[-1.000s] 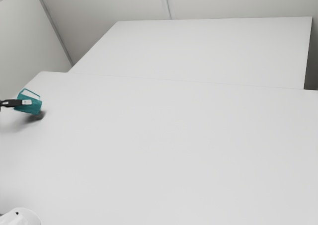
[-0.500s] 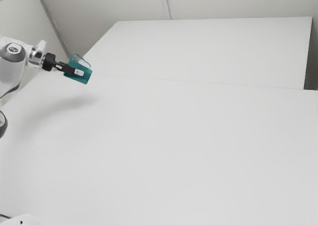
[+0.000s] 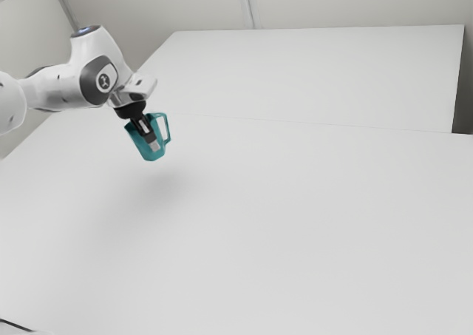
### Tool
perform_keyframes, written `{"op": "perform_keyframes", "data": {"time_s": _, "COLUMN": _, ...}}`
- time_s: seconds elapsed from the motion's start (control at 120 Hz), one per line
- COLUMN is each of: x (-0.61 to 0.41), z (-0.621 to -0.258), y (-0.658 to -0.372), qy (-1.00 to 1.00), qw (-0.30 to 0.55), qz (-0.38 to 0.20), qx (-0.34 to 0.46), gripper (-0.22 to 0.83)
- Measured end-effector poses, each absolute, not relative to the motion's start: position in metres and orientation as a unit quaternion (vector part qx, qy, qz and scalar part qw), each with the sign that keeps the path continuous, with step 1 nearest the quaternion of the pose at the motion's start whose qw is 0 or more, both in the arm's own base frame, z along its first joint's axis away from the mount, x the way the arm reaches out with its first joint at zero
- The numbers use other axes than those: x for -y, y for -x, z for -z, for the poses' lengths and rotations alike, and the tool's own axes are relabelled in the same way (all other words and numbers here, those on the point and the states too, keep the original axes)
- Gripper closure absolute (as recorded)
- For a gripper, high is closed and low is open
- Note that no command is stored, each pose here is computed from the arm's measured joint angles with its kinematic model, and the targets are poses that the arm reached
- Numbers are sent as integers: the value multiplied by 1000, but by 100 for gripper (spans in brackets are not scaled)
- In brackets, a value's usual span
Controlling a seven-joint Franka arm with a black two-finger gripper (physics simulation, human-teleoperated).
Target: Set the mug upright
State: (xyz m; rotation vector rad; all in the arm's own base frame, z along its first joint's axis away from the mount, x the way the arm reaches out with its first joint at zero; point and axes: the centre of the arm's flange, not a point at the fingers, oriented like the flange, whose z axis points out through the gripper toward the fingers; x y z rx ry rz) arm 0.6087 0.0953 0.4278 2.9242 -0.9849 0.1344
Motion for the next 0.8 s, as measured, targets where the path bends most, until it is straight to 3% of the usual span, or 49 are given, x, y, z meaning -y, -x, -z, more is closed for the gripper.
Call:
{"op": "perform_keyframes", "data": {"time_s": 0.283, "x": -43, "z": -387, "y": -566, "qy": -952, "qw": -23, "qz": -81, "qx": 293, "gripper": 78}}
{"op": "perform_keyframes", "data": {"time_s": 0.567, "x": -16, "z": -390, "y": -526, "qy": -956, "qw": -60, "qz": -121, "qx": 260, "gripper": 78}}
{"op": "perform_keyframes", "data": {"time_s": 0.8, "x": -27, "z": -385, "y": -508, "qy": -974, "qw": -46, "qz": -99, "qx": 201, "gripper": 78}}
